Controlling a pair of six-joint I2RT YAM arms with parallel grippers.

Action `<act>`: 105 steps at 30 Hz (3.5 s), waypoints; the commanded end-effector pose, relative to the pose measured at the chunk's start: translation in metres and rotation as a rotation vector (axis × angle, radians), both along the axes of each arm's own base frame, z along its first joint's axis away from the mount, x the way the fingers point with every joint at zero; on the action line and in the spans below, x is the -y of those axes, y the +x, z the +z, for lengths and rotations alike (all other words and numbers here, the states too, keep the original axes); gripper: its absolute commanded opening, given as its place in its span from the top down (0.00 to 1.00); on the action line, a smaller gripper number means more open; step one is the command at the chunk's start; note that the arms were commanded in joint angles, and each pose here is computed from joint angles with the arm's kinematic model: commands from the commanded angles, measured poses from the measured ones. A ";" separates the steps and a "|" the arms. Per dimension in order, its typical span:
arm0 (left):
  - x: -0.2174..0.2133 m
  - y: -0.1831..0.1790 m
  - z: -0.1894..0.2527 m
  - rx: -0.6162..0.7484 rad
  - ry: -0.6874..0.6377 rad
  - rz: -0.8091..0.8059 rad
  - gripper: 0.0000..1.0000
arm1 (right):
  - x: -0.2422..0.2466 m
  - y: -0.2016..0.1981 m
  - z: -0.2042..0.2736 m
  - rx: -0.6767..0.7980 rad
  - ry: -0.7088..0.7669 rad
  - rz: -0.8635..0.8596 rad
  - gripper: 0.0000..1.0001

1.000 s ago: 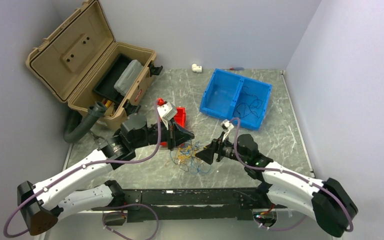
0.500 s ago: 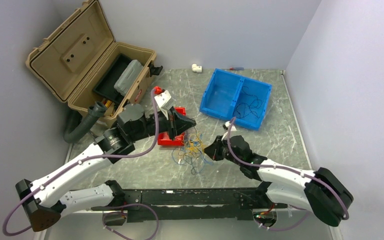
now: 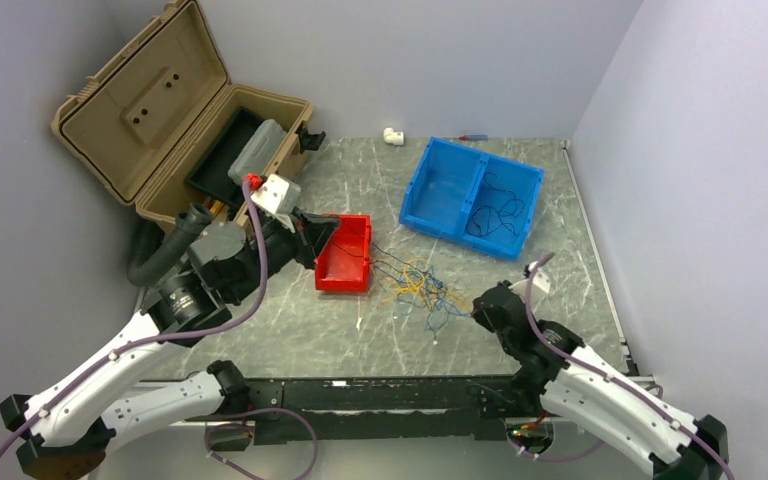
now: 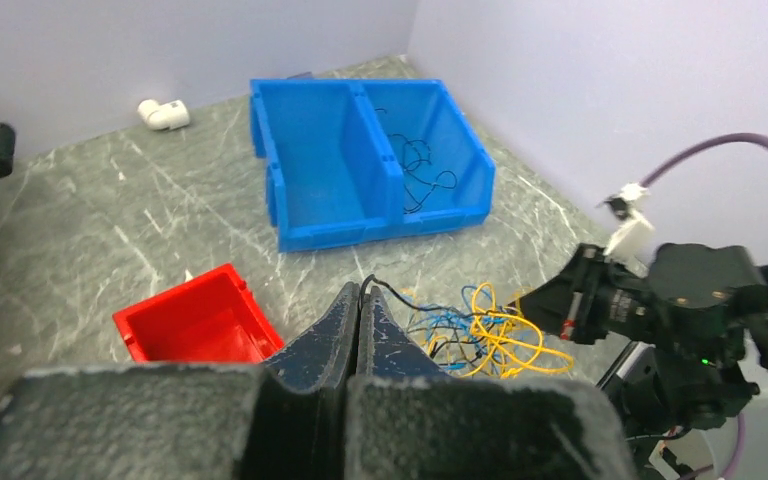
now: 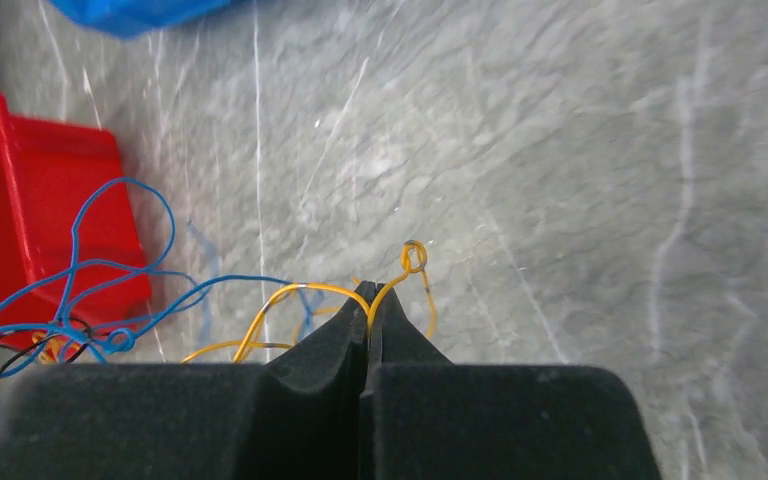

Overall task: Untangle the cables
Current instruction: Untie the cable.

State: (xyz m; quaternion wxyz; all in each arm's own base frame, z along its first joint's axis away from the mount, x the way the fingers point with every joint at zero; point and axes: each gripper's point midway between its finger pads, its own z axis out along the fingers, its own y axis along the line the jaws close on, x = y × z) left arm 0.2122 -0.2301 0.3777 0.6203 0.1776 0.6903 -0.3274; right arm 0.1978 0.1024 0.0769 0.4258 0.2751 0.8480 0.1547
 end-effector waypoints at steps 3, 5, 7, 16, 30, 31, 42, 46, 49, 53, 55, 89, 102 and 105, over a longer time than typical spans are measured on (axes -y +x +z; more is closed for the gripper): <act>-0.010 0.006 -0.007 -0.026 -0.023 0.071 1.00 | 0.029 0.002 0.042 0.092 -0.067 -0.076 0.97; 0.000 0.000 -0.006 -0.012 -0.023 0.002 1.00 | 0.013 0.005 0.057 0.133 -0.092 0.061 0.85; 0.011 -0.008 -0.005 0.002 -0.025 -0.075 1.00 | 0.000 0.007 0.073 0.177 -0.102 0.165 0.64; 0.057 -0.041 -0.001 0.044 -0.003 -0.406 1.00 | -0.082 -0.017 0.141 0.544 0.017 0.720 0.28; 0.082 -0.054 0.000 0.024 -0.022 -0.555 1.00 | -0.169 -0.037 0.203 0.818 0.106 1.184 0.24; 0.083 -0.054 0.000 0.022 -0.026 -0.563 1.00 | -0.171 -0.037 0.206 0.833 0.105 1.198 0.23; 0.105 -0.061 0.000 -0.014 -0.073 -0.678 1.00 | -0.180 -0.051 0.225 0.941 0.122 1.273 0.23; 0.111 -0.064 0.002 -0.025 -0.080 -0.716 1.00 | -0.174 -0.052 0.225 0.959 0.098 1.264 0.24; 0.112 -0.064 0.002 -0.027 -0.080 -0.720 1.00 | -0.165 -0.057 0.229 0.999 0.082 1.241 0.24; 0.113 -0.064 0.003 -0.030 -0.079 -0.726 1.00 | -0.155 -0.060 0.230 1.015 0.056 1.215 0.24; 0.113 -0.064 0.003 -0.031 -0.078 -0.728 1.00 | -0.151 -0.059 0.229 1.007 0.039 1.201 0.23; 0.125 -0.072 -0.005 -0.084 -0.078 -0.812 1.00 | -0.191 -0.053 0.241 1.114 0.101 1.321 0.23; 0.113 -0.055 -0.006 -0.067 -0.108 -0.661 0.30 | -0.186 -0.040 0.230 1.010 0.126 1.226 1.00; 0.098 -0.048 -0.015 -0.056 -0.111 -0.578 0.13 | -0.178 -0.036 0.224 0.981 0.105 1.177 1.00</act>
